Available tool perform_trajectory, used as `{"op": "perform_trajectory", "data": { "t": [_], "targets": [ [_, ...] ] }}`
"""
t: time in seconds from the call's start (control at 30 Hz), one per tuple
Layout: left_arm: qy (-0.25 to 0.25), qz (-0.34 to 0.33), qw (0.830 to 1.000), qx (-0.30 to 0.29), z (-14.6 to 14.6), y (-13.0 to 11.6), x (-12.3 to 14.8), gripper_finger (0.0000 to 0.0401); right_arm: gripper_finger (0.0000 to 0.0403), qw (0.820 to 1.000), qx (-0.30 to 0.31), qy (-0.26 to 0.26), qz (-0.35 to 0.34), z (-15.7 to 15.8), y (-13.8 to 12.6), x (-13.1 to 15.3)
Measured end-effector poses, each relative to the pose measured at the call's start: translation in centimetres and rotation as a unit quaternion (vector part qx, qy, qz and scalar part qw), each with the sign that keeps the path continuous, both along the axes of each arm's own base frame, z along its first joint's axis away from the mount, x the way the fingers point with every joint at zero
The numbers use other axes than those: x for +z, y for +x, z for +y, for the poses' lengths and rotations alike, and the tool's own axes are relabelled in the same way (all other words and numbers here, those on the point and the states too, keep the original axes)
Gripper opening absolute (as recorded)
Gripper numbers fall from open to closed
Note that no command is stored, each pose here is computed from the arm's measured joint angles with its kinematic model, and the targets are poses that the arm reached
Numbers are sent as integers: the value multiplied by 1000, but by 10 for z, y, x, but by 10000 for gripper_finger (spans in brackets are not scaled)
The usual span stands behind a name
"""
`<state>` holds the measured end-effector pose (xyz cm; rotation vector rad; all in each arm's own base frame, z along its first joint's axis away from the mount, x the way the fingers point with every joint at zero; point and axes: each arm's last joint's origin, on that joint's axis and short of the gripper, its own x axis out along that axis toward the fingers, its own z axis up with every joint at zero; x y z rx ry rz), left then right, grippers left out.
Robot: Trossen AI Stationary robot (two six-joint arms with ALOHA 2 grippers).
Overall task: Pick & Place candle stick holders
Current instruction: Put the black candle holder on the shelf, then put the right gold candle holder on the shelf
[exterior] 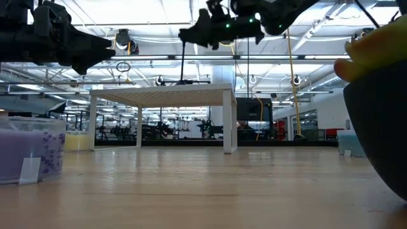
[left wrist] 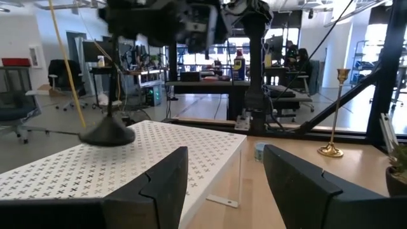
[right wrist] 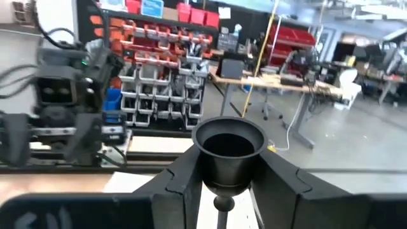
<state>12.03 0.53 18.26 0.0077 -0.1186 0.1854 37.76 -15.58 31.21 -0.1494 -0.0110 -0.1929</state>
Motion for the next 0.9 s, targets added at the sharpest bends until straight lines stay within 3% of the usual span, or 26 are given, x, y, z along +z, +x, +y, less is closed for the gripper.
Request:
{"op": "perform_trajectory", "data": {
  "t": [0.53, 0.9],
  "targets": [
    [-1, 4, 1000, 0, 0, 0, -1, 212, 126, 998, -33, 51, -11, -32, 2, -17],
    [0, 4, 1000, -1, 0, 0, -1, 212, 203, 998, -33, 52, -9, -33, 2, -18]
  ]
}}
